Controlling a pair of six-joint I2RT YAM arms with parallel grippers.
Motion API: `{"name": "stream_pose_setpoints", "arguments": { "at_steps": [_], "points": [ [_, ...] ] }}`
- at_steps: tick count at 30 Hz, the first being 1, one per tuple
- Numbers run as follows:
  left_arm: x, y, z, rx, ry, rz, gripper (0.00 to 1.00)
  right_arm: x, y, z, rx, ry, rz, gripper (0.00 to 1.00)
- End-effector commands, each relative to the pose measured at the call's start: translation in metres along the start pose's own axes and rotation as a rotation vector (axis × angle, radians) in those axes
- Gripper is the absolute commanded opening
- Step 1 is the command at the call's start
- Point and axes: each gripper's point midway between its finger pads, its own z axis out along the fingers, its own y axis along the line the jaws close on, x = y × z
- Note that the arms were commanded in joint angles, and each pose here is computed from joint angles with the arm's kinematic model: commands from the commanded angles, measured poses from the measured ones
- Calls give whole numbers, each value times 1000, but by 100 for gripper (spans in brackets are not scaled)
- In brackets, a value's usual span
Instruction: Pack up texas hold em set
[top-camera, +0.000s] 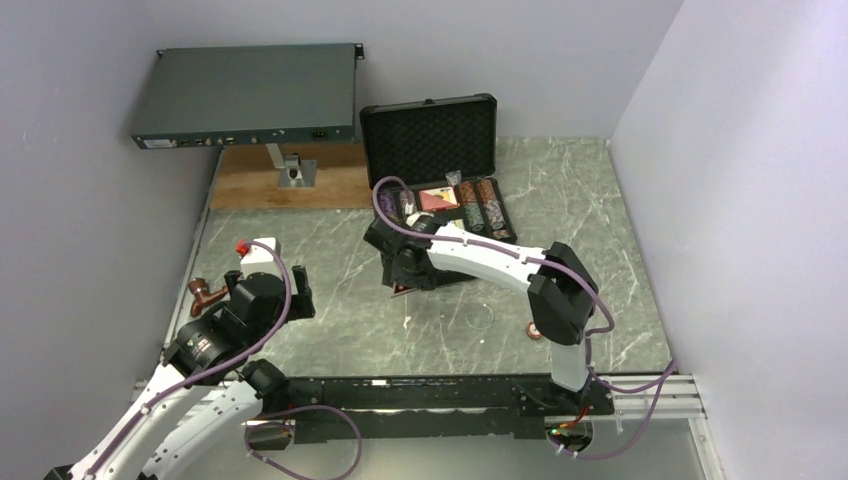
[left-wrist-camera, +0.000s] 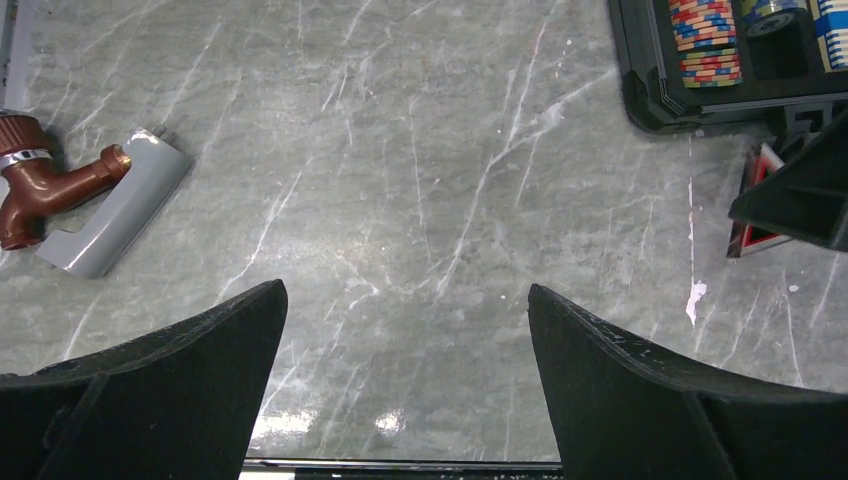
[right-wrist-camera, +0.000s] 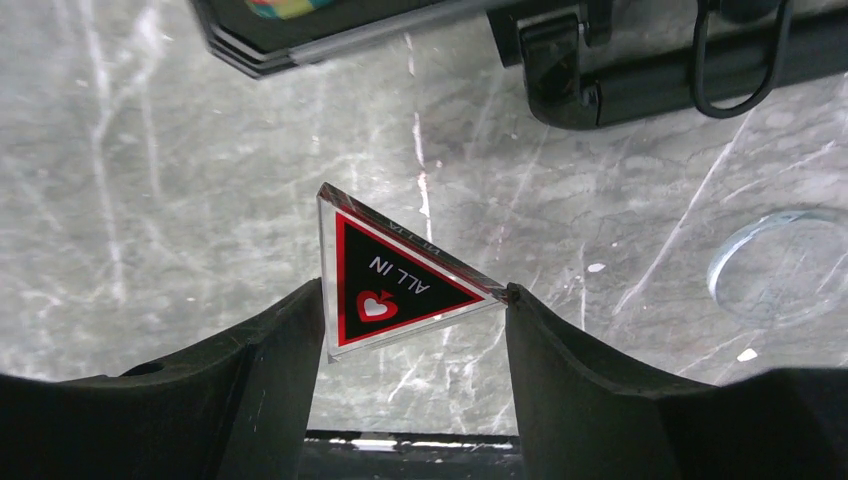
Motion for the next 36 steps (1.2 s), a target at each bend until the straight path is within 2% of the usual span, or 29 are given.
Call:
{"name": "stream_pose_setpoints", "arguments": {
  "at_steps": [1,11,19,28,36],
  "points": [
    [-8,2,-2,-20,-26,-30,98,-39,7,-37,-31,-81,11,46],
    [-8,4,-2,-28,-29,-33,98,-122,-11,-37,-25,-143,108,46],
    [-9,6,-3,-38,-33,-37,98,-183,-36,-9,20,-167,171,46],
    [-10,8,-4,-43,-41,-46,97,-230,-46,24,50,-191,171,46],
    [-10,7,-2,-45,-41,-35,98,-248,-57,51,53,-172,199,46]
  ]
}}
